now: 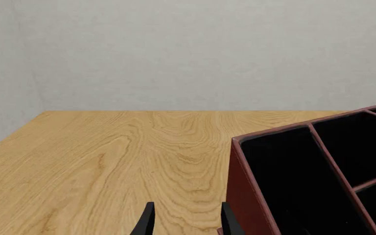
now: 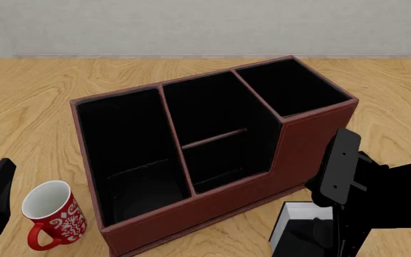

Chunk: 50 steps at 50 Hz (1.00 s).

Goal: Pick up the book and place it in the right compartment of the caddy.

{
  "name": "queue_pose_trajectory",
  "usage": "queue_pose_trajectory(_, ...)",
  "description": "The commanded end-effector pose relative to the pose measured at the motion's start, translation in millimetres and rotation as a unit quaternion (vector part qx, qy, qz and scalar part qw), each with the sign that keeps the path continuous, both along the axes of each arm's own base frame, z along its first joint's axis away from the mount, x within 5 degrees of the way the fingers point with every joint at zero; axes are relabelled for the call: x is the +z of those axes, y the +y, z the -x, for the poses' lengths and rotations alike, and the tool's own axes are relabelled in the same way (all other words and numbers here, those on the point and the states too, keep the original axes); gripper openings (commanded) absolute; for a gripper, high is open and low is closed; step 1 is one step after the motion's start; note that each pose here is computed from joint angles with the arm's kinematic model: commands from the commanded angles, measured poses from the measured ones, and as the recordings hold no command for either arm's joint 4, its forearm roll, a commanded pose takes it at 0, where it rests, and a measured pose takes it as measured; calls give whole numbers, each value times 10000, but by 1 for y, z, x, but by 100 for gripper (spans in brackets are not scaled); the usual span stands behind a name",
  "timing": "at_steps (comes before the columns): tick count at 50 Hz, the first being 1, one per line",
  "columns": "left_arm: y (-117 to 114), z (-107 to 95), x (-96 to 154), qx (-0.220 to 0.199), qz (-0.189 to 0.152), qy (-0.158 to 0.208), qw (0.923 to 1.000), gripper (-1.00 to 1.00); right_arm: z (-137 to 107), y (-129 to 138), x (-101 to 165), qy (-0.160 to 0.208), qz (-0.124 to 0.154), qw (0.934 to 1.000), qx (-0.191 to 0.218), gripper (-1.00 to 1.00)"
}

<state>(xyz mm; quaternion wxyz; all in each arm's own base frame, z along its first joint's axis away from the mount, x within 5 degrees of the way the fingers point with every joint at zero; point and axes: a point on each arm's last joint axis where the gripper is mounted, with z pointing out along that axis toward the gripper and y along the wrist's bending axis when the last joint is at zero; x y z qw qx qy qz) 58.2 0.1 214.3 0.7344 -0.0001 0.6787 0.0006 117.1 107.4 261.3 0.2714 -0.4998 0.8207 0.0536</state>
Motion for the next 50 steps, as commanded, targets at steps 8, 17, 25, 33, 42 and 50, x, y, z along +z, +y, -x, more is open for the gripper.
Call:
queue_pose_trajectory(8,0,0,0,0,0,5,10000,100,-2,4,-19,134,31,9999,-73,100)
queue_pose_trajectory(17,0,0,0,0,-1,1,10000,100,-2,7,-26,206,12,9997,-90,100)
queue_pose_trajectory(25,0,0,0,0,0,5,10000,100,0,11,-30,259,-42,9996,-99,-100)
queue_pose_trajectory(33,0,0,0,1,0,2,10000,100,2,11,-28,267,-47,9996,-75,-100)
queue_pose_trajectory(42,0,0,0,1,0,2,10000,100,2,9,-22,192,-62,9998,-53,-100)
queue_pose_trajectory(50,0,0,0,-1,0,6,10000,100,4,7,-8,91,-111,9999,6,-100)
